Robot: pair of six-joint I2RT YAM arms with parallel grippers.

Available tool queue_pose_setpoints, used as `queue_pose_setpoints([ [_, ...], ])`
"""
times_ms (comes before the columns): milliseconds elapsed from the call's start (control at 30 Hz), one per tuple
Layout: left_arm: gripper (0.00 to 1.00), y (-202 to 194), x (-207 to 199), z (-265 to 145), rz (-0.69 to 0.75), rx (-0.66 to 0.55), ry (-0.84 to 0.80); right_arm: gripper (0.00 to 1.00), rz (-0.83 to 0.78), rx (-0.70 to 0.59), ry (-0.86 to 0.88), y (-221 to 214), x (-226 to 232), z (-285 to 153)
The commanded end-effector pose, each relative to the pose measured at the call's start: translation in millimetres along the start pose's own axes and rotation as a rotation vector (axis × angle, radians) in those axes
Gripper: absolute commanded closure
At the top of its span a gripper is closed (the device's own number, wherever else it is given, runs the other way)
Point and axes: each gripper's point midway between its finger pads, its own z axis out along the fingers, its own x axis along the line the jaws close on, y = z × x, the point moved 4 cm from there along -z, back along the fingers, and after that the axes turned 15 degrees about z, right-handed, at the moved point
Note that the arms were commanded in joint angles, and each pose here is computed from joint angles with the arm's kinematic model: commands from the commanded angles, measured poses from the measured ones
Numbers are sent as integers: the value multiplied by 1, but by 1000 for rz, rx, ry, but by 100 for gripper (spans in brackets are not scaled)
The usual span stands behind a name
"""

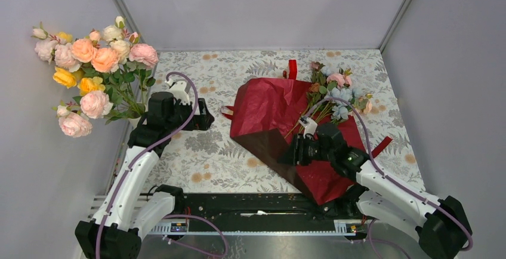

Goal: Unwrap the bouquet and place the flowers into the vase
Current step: Unfold the wrapping paper at the center of the board.

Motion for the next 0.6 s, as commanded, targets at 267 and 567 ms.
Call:
queue_pose_setpoints([
  [267, 1, 4, -26, 5, -157, -59, -148, 46, -221, 158, 46, -40, 51, 24],
  [567, 1, -24, -54, 26, -250, -12, -217, 21, -306, 188, 143, -51, 86, 3],
])
